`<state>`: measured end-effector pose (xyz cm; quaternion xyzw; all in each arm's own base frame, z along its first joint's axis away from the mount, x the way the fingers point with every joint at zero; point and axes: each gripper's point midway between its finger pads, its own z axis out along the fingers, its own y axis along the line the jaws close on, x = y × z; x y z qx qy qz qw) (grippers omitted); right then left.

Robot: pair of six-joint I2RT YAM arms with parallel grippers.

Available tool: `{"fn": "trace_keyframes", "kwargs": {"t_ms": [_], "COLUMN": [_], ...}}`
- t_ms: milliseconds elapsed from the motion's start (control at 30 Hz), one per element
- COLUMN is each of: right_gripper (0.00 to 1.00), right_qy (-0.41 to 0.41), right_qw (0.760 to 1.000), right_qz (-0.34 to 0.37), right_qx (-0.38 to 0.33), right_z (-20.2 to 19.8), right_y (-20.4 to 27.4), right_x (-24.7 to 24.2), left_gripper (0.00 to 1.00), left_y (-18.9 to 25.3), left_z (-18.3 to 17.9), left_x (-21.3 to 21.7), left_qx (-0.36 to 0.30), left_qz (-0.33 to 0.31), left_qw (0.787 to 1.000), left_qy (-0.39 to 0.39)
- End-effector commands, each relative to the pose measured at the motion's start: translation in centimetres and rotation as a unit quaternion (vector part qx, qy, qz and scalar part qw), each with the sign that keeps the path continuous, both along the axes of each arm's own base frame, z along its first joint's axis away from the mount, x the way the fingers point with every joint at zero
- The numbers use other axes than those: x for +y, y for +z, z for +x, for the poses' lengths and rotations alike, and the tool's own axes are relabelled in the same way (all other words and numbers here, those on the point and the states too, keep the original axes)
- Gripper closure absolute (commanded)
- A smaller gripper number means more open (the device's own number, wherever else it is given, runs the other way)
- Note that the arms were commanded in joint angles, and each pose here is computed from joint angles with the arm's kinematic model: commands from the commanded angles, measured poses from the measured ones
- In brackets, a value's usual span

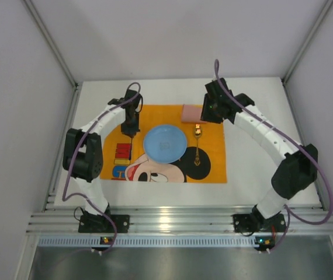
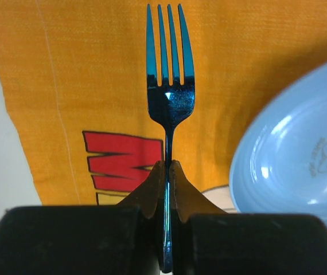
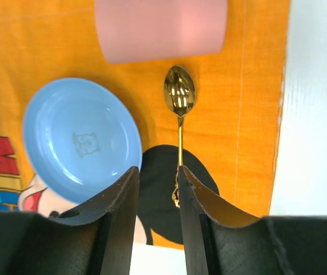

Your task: Set the dinner table for one person

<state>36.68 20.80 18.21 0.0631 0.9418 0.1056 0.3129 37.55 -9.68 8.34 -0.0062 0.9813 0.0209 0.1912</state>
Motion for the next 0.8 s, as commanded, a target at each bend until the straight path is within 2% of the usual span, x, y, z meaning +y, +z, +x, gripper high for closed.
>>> {"fn": "trace_keyframes", "kwargs": {"t_ms": [0, 133, 167, 233, 267, 300, 367, 533, 633, 767], "right_gripper": [0.66, 0.65, 0.62, 0.58, 0.56, 0.55, 0.54, 0.53, 0.52, 0.52], "right_qy": [-0.007, -0.006, -0.001, 0.026, 0.043, 0.055, 0.069, 0.093, 0.091, 0.097], "right_qw": [0.999, 0.997, 0.997, 0.995, 0.995, 0.996, 0.996, 0.993, 0.989, 0.987], "right_qz": [-0.003, -0.014, -0.013, -0.007, 0.003, 0.003, -0.01, -0.066, -0.114, -0.127], "right_qx": [-0.046, -0.072, -0.078, -0.092, -0.088, -0.077, -0.052, -0.039, -0.028, -0.019], "right_z": [-1.3, -1.7, -1.6, -0.7, -0.5, 0.5, 0.9, 4.2, 6.1, 7.3], "right_y": [5.2, 7.3, 7.6, 8.3, 8.3, 7.8, 6.7, 4.4, 2.4, 0.4], "right_x": [-1.1, -2.4, -2.2, -1.4, -0.5, 0.5, 1.3, 4.7, 5.7, 7.1], "left_gripper": [1.0, 1.0, 0.93, 0.58, 0.3, 0.21, 0.09, 0.07, 0.09, 0.11], "left_y": [-1.5, -4.0, -4.1, -4.3, -4.3, -4.3, -3.7, 0.8, 3.1, 3.7], "left_z": [2.7, 3.3, 3.4, 3.6, 3.6, 3.6, 3.7, 3.5, 2.0, -1.7], "left_x": [0.6, 1.2, 1.3, 1.4, 1.3, 1.3, 1.2, 0.7, -0.5, -1.1], "left_qx": [-0.015, 0.001, -0.002, -0.006, -0.007, -0.008, -0.011, -0.048, -0.056, -0.046], "left_qz": [0.03, 0.054, 0.055, 0.056, 0.056, 0.055, 0.049, 0.017, -0.034, -0.082], "left_qw": [0.999, 0.998, 0.998, 0.998, 0.998, 0.998, 0.998, 0.996, 0.995, 0.992], "left_qy": [0.003, 0.016, 0.02, 0.023, 0.025, 0.028, 0.037, 0.067, 0.076, 0.081]}}
